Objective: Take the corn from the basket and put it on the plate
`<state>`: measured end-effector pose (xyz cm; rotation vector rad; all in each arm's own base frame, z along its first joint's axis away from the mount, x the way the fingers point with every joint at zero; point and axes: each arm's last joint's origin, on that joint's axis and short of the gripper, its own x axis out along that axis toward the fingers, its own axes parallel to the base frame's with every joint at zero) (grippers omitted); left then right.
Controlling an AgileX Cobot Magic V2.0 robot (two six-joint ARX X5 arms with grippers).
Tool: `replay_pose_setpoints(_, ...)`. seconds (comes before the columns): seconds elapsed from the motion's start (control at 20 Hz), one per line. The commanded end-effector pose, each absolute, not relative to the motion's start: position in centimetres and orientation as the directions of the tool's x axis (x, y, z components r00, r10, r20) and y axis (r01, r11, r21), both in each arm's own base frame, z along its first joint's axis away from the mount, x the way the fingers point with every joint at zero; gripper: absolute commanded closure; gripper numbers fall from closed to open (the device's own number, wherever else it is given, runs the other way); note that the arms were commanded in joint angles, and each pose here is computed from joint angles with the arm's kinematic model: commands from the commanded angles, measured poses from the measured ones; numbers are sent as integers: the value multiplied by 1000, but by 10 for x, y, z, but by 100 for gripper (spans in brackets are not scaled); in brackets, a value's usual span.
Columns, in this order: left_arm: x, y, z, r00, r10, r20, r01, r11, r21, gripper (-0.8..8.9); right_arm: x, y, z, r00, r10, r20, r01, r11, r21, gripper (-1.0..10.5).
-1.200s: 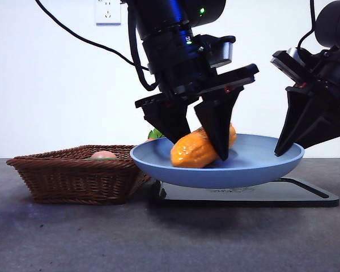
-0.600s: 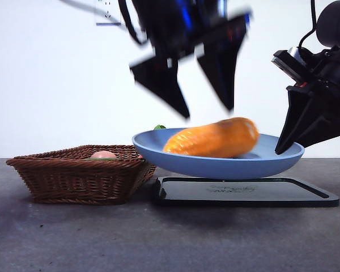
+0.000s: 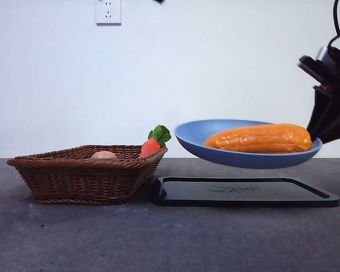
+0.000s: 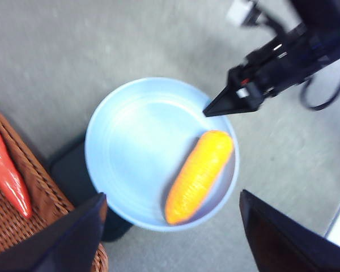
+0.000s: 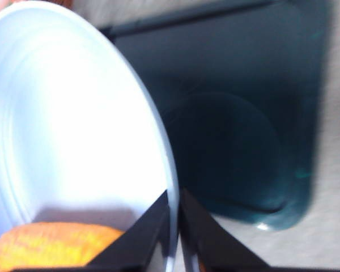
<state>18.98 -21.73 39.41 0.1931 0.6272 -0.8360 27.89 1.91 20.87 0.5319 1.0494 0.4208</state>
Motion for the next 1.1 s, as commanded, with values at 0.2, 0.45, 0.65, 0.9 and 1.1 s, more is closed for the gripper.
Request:
replay_pose_setpoints(0.2,175,-204,417,528,-673,-518,750,656,-88,432,316,12,195,423,558,-714,-14,792,610,942)
replay_pose_setpoints(0.45,170,-198,423,536,-682,-498,746,658,-99,432,349,14,179,389,561,-731,26,786,617,942)
replay_pose_setpoints(0.65,170,-198,423,536,-683,-497,746,658,-100,432,357,16,164,370,537,-758,50,803,594,942)
replay_pose_setpoints(0.9,170,-198,423,536,-682,-498,746,658,-99,432,356,20,161,361,513,-779,51,823,565,929)
replay_pose_setpoints(1.1,170,-198,423,534,-680,-503,746,658,-98,432,355,26,162,340,545,-767,28,809,587,736)
